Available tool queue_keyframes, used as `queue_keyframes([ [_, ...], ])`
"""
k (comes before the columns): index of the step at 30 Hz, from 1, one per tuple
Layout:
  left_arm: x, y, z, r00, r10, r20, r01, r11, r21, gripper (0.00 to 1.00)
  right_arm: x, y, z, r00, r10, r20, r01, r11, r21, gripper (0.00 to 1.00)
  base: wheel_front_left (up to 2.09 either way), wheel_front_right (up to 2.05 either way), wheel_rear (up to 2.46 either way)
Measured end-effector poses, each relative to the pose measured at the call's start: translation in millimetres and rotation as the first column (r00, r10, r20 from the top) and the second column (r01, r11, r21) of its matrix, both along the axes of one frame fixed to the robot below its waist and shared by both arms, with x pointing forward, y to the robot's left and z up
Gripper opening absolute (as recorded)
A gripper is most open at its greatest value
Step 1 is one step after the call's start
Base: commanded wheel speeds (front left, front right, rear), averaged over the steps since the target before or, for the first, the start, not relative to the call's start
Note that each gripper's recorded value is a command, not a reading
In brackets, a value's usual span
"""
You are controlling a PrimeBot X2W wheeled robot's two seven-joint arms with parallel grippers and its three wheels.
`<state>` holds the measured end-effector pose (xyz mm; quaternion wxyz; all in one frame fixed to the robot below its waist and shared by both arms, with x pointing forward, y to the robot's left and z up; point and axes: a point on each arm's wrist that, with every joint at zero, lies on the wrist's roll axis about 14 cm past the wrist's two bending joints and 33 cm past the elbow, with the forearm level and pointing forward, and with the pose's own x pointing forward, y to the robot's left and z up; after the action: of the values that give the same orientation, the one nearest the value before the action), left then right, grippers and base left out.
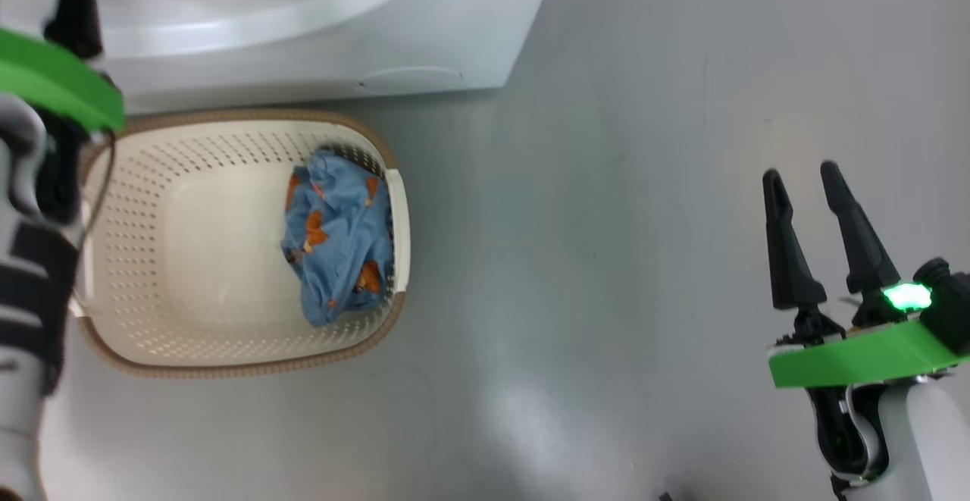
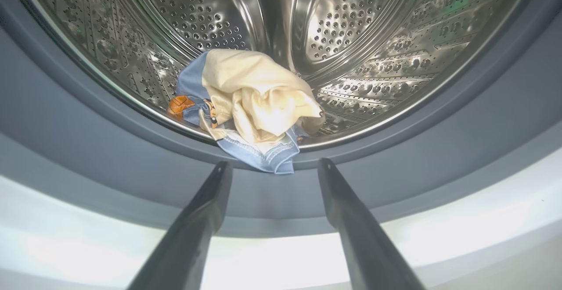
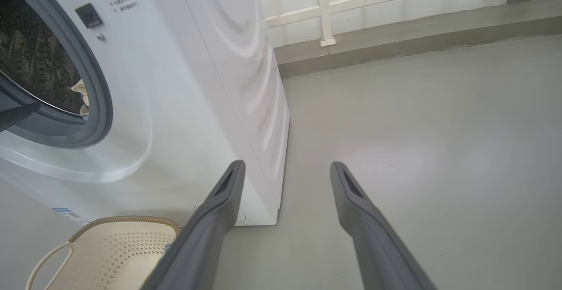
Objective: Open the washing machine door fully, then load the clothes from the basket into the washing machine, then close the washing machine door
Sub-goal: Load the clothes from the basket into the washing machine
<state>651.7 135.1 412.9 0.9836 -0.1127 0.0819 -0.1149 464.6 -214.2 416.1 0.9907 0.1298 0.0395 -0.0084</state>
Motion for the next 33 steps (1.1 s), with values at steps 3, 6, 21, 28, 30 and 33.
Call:
queue_keyframes([
  [3,-19,4,3,1.000,0.014,0.010,-0.014,1.000,0.000,1.00,-8,-2,3,1.000,0.004,-0.005,-0.004,1.000,-0.008,1.00,0.00,0.00,0.00],
  [6,-38,6,9,0.999,0.024,0.026,-0.024,1.000,-0.010,1.00,-16,-3,9,1.000,0.007,-0.002,-0.007,1.000,-0.015,1.00,0.00,0.00,0.00],
  [21,-134,36,33,0.991,0.116,0.068,-0.117,0.993,0.008,1.00,-54,-7,39,0.999,0.021,0.032,-0.020,0.999,-0.037,1.00,0.00,0.00,0.00],
  [28,-175,50,42,0.984,0.157,0.084,-0.159,0.987,0.012,1.00,-76,-13,50,0.999,0.013,0.043,-0.011,0.999,-0.045,1.00,0.00,0.00,0.00],
  [30,-184,52,46,0.982,0.163,0.095,-0.166,0.986,0.017,1.00,-82,-15,53,0.999,0.009,0.048,-0.007,0.999,-0.043,1.00,0.00,0.00,0.00],
  [33,-197,54,52,0.979,0.173,0.111,-0.175,0.984,0.015,1.00,-90,-18,55,0.999,0.001,0.050,0.001,0.999,-0.045,1.00,0.00,0.00,0.00],
])
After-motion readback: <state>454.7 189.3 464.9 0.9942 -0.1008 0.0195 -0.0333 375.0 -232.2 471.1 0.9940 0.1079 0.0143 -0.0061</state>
